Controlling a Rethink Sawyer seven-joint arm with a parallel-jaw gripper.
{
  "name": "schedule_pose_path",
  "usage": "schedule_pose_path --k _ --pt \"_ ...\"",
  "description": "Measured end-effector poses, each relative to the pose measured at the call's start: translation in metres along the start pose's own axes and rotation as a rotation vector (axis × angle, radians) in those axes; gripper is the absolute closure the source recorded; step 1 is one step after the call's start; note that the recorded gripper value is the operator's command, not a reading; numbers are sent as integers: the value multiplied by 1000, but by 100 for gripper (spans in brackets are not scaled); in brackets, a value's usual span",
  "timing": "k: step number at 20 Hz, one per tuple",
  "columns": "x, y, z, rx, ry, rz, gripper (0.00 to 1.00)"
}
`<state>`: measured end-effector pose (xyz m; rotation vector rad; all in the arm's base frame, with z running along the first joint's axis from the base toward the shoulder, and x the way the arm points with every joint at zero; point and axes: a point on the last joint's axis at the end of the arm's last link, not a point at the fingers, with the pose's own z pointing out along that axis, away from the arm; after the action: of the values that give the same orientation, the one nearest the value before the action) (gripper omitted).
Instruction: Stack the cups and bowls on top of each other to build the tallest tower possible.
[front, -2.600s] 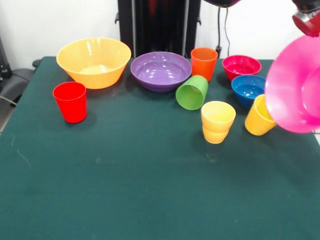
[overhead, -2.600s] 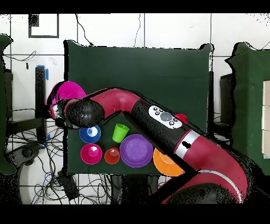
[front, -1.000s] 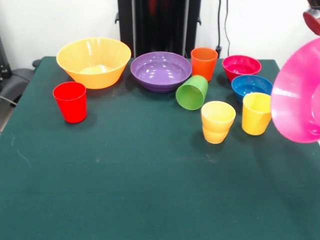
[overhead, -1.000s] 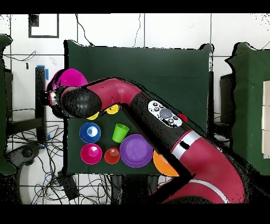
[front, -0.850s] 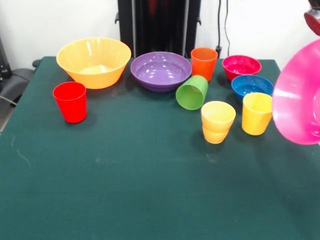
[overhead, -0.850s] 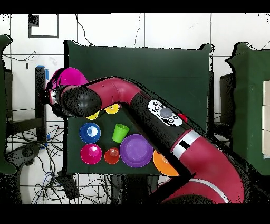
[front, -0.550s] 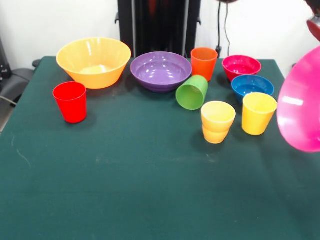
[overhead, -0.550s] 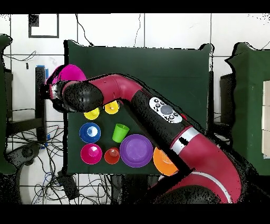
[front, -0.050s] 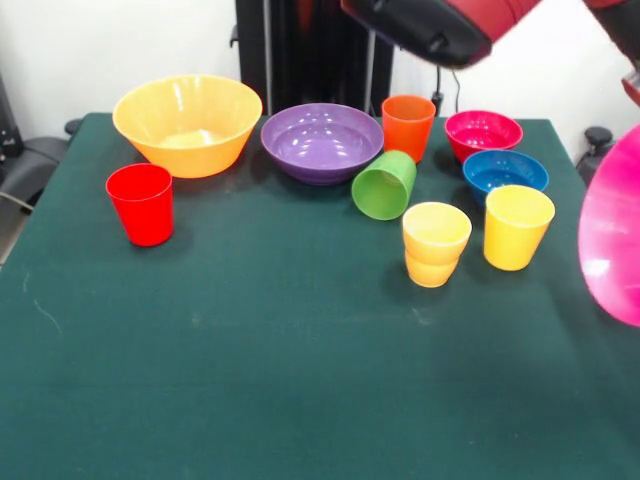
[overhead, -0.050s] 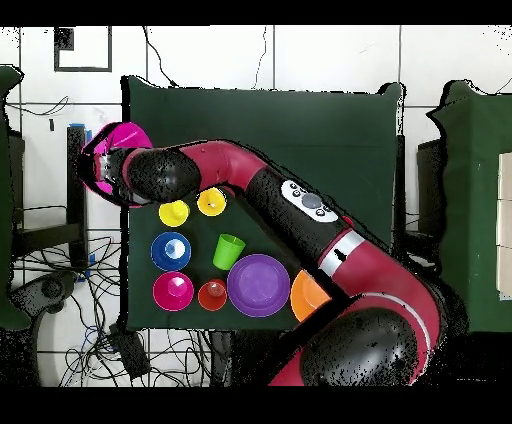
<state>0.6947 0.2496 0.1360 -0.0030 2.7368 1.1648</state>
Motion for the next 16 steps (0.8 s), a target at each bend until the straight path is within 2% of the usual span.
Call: schedule_pose_path --k 4,10,11,13,15,16 --pt "2 -9 9 -45 -8 18 100" --pt "3 -24 13 -114 -21 39 100" --pt "0 -26 11 -151 -35 38 100" --pt "-3 -29 7 -195 -50 34 100" --pt "-6 -30 3 -223 -59 25 100" --pt "-9 -33 -2 -257 -71 7 100"
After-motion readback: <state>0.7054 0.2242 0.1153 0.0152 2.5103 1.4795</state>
